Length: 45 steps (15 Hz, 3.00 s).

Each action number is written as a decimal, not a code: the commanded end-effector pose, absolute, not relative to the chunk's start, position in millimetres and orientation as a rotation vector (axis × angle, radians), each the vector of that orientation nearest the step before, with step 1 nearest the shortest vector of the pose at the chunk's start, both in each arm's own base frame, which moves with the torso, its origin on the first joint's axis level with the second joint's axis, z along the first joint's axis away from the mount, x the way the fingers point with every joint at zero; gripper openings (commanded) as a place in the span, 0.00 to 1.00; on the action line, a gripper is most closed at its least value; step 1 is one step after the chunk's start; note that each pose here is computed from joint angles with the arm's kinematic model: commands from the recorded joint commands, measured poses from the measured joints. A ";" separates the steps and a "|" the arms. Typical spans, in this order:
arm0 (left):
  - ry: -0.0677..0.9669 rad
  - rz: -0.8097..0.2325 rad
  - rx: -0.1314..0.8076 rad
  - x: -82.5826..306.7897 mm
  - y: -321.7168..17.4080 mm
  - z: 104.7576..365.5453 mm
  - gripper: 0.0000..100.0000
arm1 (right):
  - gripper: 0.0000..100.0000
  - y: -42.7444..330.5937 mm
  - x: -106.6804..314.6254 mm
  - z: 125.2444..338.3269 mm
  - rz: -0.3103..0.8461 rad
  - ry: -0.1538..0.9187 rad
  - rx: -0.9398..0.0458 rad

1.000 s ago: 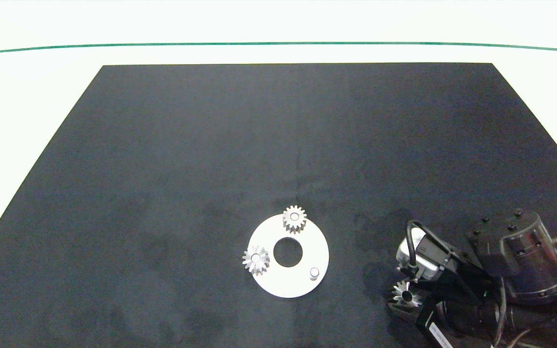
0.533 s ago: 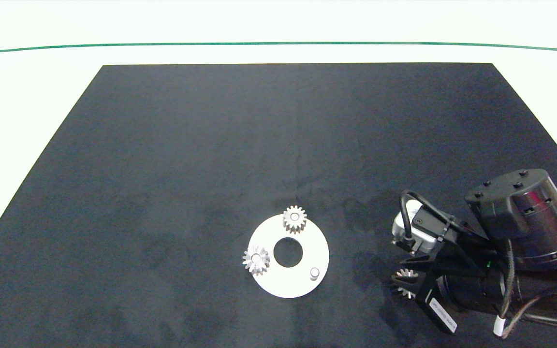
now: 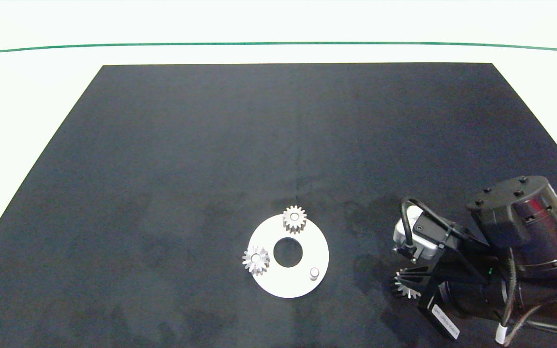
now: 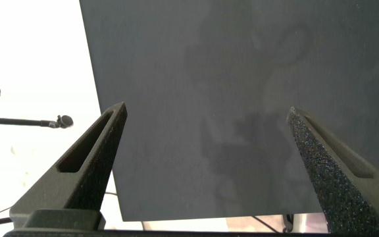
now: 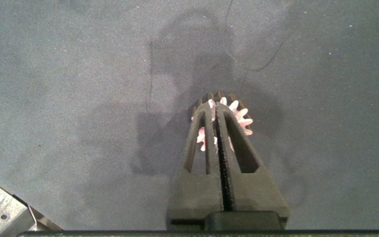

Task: Install three planetary gears onto the carrier pins

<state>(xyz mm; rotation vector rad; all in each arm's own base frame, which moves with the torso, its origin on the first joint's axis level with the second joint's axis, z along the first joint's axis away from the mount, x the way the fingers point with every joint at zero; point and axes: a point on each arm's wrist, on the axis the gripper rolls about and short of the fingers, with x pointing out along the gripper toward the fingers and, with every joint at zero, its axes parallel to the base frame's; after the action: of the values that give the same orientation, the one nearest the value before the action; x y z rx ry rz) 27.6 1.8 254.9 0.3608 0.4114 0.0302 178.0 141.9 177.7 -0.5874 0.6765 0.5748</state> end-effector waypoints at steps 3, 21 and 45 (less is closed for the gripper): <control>0.415 0.030 0.363 27.5 1.8 254.6 1.00 | 1.00 139.8 174.8 182.1 0.576 0.658 -0.581; 0.422 0.025 0.364 27.1 1.8 251.6 1.00 | 1.00 138.2 185.2 156.4 0.551 0.729 -0.575; 0.422 0.028 0.364 26.8 1.9 251.2 1.00 | 0.56 137.4 189.5 153.1 0.525 0.737 -0.544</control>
<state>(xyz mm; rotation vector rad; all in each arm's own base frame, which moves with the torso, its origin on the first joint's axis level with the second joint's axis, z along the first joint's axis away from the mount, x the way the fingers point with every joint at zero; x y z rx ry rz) 26.7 1.9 251.5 0.3607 0.4181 0.0277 189.1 136.9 154.7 -0.5387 0.7307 0.5250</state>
